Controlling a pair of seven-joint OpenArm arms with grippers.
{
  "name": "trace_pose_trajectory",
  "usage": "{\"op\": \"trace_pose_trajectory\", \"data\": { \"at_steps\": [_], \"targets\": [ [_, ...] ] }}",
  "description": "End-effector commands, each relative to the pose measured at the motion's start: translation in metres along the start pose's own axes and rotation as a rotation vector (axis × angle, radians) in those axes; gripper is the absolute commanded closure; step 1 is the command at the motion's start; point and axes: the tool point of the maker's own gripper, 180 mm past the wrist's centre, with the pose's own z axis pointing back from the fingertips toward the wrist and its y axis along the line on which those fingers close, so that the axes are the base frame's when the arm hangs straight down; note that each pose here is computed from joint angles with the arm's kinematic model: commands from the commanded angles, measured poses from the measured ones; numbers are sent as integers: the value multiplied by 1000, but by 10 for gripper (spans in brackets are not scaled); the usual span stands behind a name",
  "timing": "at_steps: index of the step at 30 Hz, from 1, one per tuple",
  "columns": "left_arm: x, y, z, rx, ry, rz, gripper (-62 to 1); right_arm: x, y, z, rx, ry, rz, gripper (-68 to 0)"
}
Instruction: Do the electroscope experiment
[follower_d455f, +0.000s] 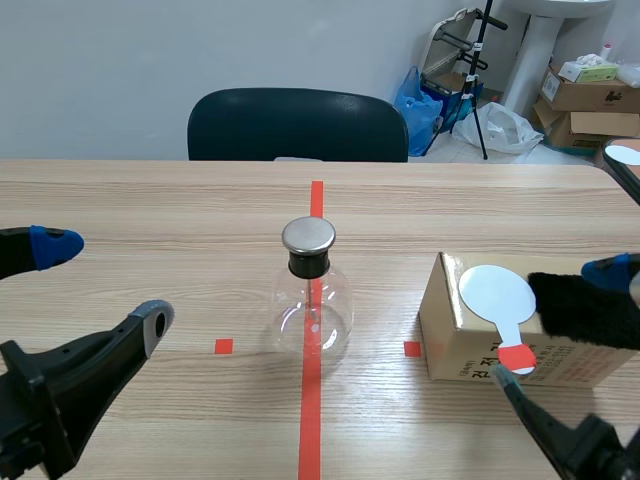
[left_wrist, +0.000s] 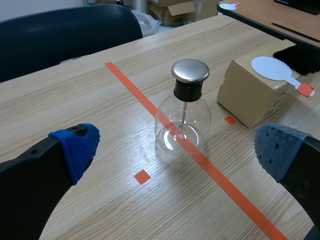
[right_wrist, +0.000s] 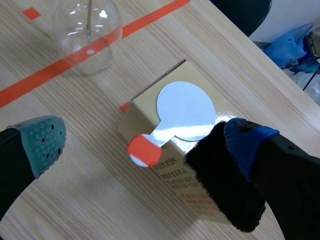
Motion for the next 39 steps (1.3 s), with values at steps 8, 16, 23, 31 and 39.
{"op": "trace_pose_trajectory", "data": {
  "at_steps": [8, 16, 23, 31, 39],
  "targets": [
    [10, -3, -1, -8, -34, -3, -623, -7, 1, 19, -120, 51, 268, -679],
    [10, -3, -1, -8, -33, -3, -623, -20, 2, 29, -197, 143, 483, -679],
    [10, -3, -1, -8, -30, -4, -623, -37, 15, 29, -190, 163, 590, -679],
    [10, -3, -1, -8, -31, -3, -623, -49, 13, 21, -310, 159, 722, -679],
    [10, -3, -1, -8, -31, -3, -623, -53, 4, 6, -424, 137, 817, -679]
  ]
}}
